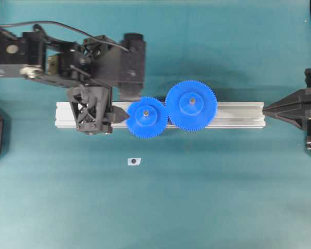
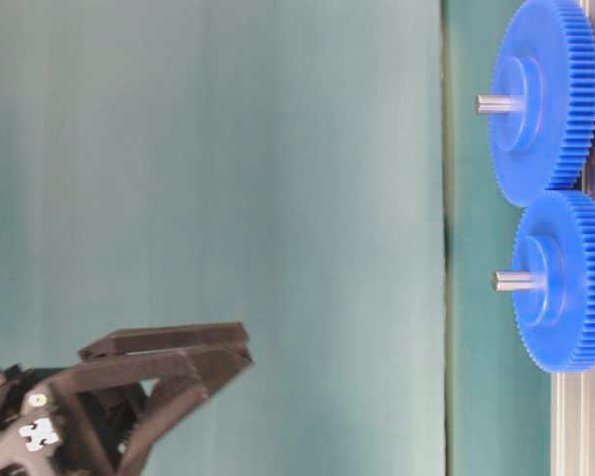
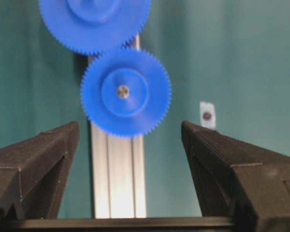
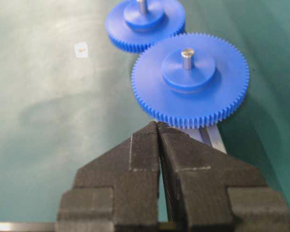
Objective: Find the location of the shaft and insert the small gear.
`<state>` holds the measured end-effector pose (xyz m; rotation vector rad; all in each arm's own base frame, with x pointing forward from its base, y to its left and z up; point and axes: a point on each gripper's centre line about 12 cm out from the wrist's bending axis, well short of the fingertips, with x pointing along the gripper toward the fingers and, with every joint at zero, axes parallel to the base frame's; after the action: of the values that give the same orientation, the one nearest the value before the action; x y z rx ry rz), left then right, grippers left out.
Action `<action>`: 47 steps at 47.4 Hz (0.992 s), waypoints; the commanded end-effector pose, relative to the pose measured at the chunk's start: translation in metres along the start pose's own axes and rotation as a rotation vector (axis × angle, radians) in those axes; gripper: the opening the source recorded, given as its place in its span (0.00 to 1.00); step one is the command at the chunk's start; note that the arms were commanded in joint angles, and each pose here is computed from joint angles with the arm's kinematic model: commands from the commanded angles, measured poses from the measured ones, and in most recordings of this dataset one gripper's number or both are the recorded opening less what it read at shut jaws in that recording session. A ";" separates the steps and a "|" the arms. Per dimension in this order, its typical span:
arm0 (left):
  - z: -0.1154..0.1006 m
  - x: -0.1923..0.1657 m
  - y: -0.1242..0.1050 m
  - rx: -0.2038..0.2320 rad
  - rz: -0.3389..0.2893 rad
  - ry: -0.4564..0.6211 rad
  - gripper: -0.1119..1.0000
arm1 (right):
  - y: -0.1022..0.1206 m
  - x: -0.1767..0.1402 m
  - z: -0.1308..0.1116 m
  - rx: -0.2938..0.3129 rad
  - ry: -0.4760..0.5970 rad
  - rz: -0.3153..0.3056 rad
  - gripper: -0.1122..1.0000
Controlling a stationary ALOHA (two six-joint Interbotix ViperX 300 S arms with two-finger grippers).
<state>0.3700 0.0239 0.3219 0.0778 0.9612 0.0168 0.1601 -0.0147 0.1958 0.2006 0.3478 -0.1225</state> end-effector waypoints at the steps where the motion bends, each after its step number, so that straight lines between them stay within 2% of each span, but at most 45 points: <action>1: 0.005 -0.017 0.000 0.004 0.008 -0.069 0.83 | 0.000 0.000 0.003 0.009 -0.010 -0.003 0.14; 47: -0.006 -0.007 -0.002 0.003 0.003 -0.038 0.83 | -0.001 0.000 -0.001 0.009 0.001 -0.005 0.14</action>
<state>0.3621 0.0228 0.3132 0.0788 0.9596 0.0149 0.1576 -0.0144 0.1906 0.2010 0.3585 -0.1234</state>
